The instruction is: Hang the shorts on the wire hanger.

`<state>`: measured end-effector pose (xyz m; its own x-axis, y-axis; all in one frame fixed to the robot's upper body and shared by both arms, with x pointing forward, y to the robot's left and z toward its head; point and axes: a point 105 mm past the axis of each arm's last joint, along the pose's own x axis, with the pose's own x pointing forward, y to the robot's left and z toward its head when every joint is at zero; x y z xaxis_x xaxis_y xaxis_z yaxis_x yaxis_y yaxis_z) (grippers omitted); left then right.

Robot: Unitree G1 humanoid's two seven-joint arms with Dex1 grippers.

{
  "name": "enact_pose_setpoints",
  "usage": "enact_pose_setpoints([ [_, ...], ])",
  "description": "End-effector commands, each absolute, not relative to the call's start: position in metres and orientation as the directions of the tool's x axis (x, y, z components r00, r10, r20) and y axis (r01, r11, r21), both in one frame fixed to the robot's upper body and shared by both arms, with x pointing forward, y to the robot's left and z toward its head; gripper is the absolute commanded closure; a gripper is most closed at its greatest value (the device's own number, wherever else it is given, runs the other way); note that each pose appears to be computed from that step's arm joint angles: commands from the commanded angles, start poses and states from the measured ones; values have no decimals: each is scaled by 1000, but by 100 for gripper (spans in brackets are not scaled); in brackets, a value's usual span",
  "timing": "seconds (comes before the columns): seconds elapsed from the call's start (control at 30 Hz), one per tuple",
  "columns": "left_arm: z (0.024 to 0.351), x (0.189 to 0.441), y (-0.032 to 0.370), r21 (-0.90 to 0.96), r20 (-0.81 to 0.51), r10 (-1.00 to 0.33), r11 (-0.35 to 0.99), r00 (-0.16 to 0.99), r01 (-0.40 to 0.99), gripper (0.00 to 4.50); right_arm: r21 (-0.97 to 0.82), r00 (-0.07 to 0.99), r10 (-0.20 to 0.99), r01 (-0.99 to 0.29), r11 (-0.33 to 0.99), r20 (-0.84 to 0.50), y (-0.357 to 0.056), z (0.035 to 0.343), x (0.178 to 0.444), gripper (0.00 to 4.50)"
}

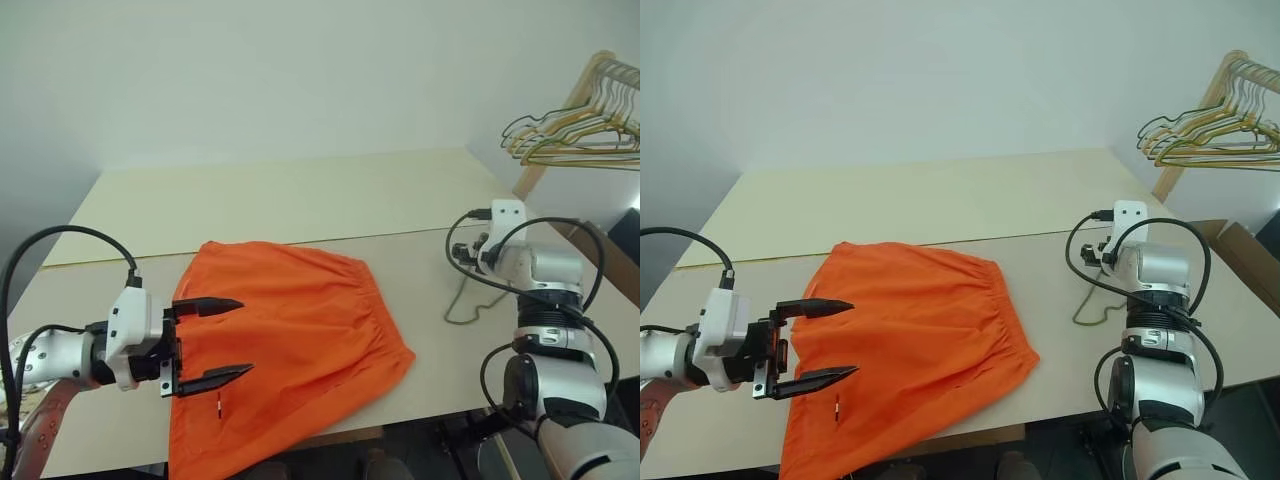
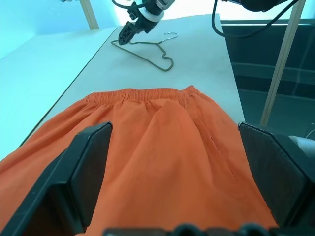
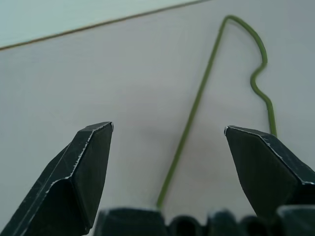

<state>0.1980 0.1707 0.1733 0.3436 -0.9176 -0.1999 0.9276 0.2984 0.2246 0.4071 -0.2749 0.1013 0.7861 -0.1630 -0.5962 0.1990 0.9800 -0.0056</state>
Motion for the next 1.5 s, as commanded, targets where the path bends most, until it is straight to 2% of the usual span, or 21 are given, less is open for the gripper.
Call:
enact_pose_setpoints([
  [0.03,178,195,165,263,-193,-924,276,331,924,7,65,826,-136,204,977,-547,-267,116,418,29],
  [0.2,175,193,166,264,-205,-920,276,333,924,7,69,801,-134,213,975,-583,-262,104,419,29],
  [0.3,174,193,166,268,-209,-920,273,333,924,7,135,765,-135,279,951,-630,-263,89,415,29],
  [0.4,174,193,164,270,-207,-922,269,328,925,7,162,740,-96,269,950,-665,-256,77,413,29],
  [0.53,173,193,163,270,-209,-924,262,321,927,7,111,726,-92,227,968,-681,-251,67,411,29],
  [0.63,173,194,162,271,-208,-926,256,316,928,0,91,711,-88,210,973,-698,-246,59,410,85],
  [0.97,172,196,158,279,-199,-933,239,299,930,0,79,666,-95,225,971,-740,-239,32,402,427],
  [1.0,172,196,157,280,-198,-933,239,299,930,0,82,664,-93,228,970,-742,-239,30,402,448],
  [1.23,170,196,157,290,-201,-929,245,309,925,0,35,686,-134,226,973,-716,-245,32,405,448],
  [1.33,171,197,157,294,-196,-928,253,318,922,0,-4,755,-178,226,974,-631,-249,52,416,448],
  [1.47,179,204,156,255,-112,-924,330,366,909,0,-131,890,-139,91,987,-433,-234,101,430,448],
  [1.5,182,211,158,198,-63,-907,397,416,896,0,-147,931,-89,39,988,-355,-224,119,429,448],
])
